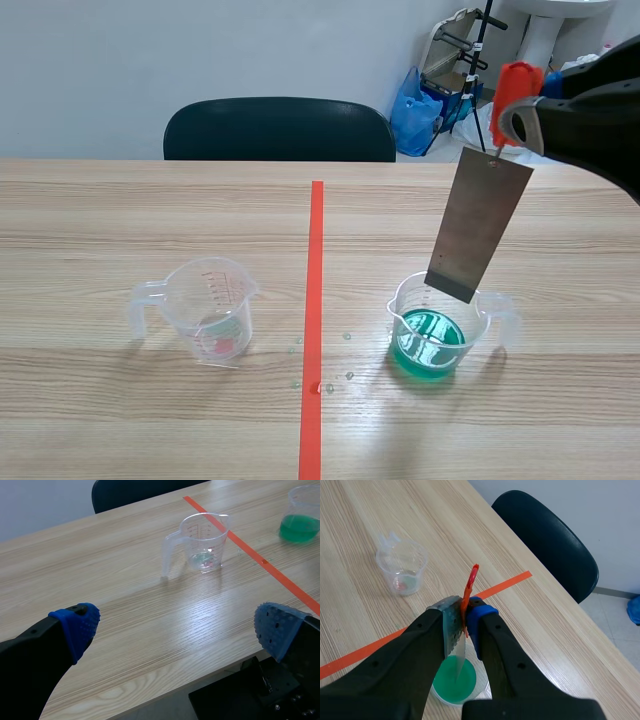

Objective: Do the redox reaction experiment

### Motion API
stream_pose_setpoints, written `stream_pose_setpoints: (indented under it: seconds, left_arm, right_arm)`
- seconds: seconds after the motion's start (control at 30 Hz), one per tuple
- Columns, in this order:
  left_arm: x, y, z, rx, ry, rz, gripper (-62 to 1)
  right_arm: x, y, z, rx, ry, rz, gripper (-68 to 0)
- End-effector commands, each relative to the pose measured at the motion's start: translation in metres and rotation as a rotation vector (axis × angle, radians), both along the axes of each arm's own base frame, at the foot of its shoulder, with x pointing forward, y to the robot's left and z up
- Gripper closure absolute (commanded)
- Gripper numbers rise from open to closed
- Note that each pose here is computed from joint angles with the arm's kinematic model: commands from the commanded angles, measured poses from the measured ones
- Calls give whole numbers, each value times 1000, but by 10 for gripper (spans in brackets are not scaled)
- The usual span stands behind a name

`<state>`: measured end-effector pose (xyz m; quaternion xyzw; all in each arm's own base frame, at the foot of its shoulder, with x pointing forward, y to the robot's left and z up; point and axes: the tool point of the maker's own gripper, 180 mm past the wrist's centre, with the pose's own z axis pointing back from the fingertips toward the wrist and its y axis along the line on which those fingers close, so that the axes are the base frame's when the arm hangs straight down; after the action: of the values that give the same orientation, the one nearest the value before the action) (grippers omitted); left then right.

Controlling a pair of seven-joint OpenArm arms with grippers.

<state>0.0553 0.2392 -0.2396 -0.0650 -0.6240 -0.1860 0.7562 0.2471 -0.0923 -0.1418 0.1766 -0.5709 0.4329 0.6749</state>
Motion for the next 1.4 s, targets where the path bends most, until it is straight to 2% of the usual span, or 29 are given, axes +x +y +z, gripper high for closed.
stream_pose_setpoints:
  seconds: [0.0,1.37]
  left_arm:
    - [2,-1,5,-8,-26,0,-623]
    - [2,-1,5,-8,-26,0,-623]
  right_arm:
    - [1,1,7,14,-20,7,-6]
    - [0,2,9,31,-15,11,-6]
